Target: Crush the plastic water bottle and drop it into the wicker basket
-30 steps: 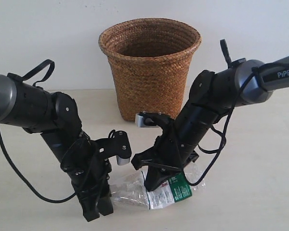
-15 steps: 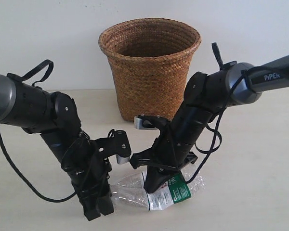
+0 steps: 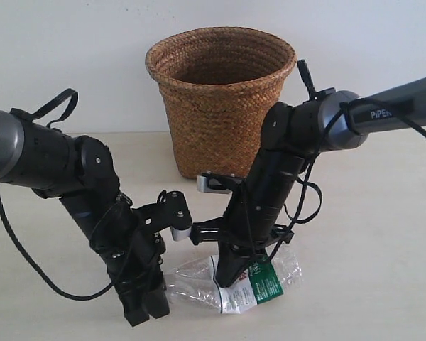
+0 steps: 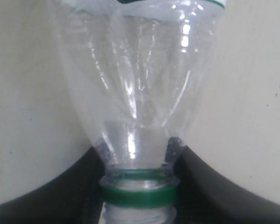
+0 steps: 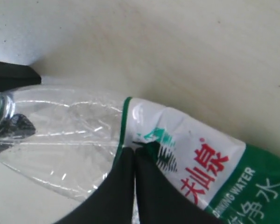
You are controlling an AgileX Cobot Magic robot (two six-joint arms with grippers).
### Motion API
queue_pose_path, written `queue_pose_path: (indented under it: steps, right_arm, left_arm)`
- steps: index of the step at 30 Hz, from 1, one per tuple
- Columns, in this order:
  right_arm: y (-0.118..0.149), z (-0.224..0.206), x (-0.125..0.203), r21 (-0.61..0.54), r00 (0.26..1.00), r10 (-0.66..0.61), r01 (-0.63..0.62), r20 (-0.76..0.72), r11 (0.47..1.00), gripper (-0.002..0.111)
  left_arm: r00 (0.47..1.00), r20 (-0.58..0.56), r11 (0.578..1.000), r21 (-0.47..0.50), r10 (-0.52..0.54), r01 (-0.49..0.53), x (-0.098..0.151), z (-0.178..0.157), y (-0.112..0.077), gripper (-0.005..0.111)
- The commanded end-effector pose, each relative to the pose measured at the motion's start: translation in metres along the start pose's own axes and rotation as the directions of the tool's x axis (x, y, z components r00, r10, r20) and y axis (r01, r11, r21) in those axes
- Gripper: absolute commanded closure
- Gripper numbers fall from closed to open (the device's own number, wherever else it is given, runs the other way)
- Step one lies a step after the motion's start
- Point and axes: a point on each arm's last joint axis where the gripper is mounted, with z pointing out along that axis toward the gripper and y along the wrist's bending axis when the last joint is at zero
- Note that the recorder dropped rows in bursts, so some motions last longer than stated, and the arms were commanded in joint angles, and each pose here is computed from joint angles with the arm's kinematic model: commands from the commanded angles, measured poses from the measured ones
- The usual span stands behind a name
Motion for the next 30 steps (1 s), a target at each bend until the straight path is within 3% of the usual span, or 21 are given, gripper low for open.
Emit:
queue_pose_path:
  steps: [1,12,19,24,30]
  right_arm:
    - [-0.016,0.005,0.009,0.145,0.994,-0.094,0.102,-0.061,0.984,0.108]
    - [0.027,-0.079,0.03,0.162,0.972,-0.228,0.216,0.054,0.963,0.108]
    - [0.036,-0.134,0.055,0.232,0.943,-0.299,0.261,0.145,0.937,0.108]
    - [0.011,-0.174,0.091,0.308,0.916,-0.295,0.208,0.27,0.928,0.108]
    - [-0.064,-0.201,0.141,0.377,0.817,-0.107,-0.142,0.567,0.915,0.108]
  left_arm:
    - [0.999,0.019,0.999,0.027,-0.028,0.028,-0.004,0.002,-0.004,0.103]
    - [1.0,0.01,1.0,0.023,-0.017,0.017,-0.003,0.002,-0.004,0.103]
    - [1.0,0.005,1.0,0.028,-0.003,0.003,-0.002,0.002,-0.005,0.103]
    - [0.994,-0.008,0.99,0.096,0.109,-0.108,-0.002,-0.005,-0.013,0.103]
    - [0.98,0.074,0.982,0.02,0.184,-0.186,-0.022,-0.053,-0.028,0.103]
